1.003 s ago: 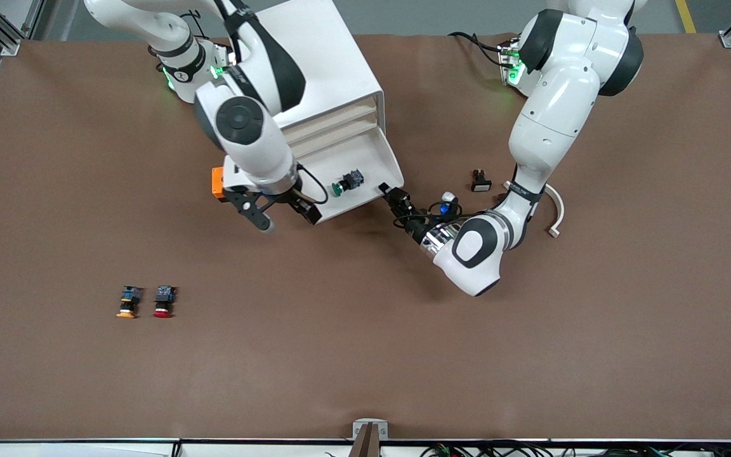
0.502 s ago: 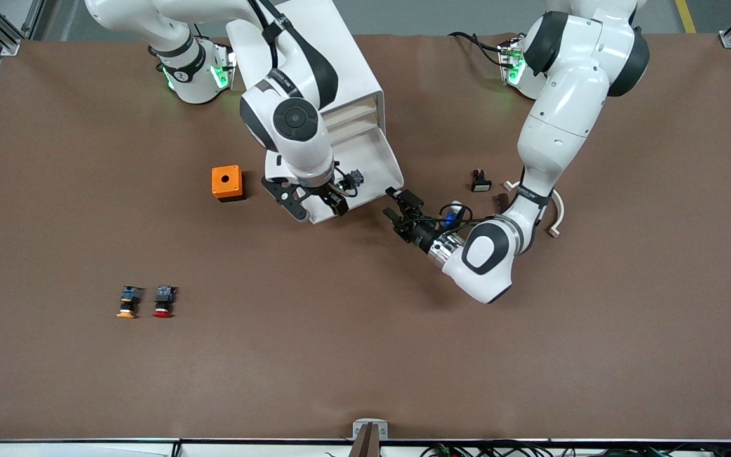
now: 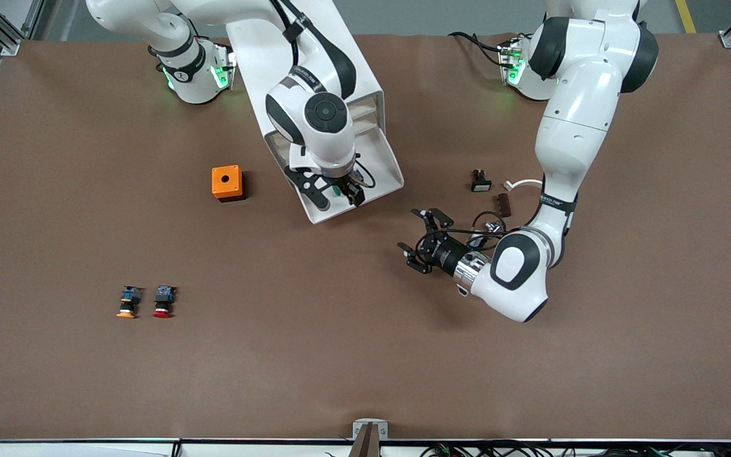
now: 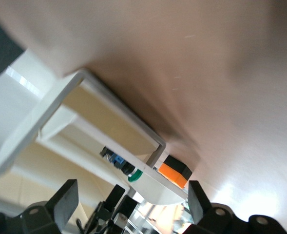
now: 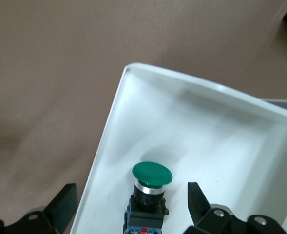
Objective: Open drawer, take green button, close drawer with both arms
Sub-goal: 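Lift the green button out and carry it toward the red button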
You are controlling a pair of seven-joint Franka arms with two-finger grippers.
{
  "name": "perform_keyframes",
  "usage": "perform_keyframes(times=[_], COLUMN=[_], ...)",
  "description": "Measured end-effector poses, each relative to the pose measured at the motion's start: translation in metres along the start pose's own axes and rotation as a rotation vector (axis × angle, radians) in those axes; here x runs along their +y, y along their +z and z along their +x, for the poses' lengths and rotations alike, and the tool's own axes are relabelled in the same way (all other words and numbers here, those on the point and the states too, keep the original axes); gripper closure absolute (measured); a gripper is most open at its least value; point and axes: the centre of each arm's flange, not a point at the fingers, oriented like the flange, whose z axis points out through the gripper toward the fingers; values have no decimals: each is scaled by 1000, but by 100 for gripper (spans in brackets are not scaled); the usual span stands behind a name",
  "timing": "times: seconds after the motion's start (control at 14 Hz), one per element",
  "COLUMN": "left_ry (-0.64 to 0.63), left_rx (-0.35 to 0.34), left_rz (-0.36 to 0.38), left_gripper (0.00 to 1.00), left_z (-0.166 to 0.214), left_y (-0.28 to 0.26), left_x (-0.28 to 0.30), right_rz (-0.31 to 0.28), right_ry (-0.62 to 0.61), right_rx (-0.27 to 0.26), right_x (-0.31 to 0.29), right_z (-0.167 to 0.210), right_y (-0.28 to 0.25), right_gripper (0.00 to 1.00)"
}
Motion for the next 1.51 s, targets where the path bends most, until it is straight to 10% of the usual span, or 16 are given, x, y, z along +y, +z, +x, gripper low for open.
perform_keyframes(times=[0.5, 0.93, 1.29, 1.51], left_ry=[520, 687, 751, 787], left_rx=[364, 689, 781, 848], left_rz=[-112, -131, -184, -196], left_gripper=[1, 1, 1, 1], left_z=[-56, -90, -110, -120], left_y=[-60, -74, -58, -49], left_x=[-21, -29, -20, -18], right_rz=[-33, -44, -41, -37], right_ry=[12, 31, 30, 32], right_rx=[5, 9, 9, 9], right_x=[1, 3, 2, 1], right_z=[-25, -42, -47, -47], right_y=[23, 33, 32, 31], right_gripper=[0, 6, 57, 59])
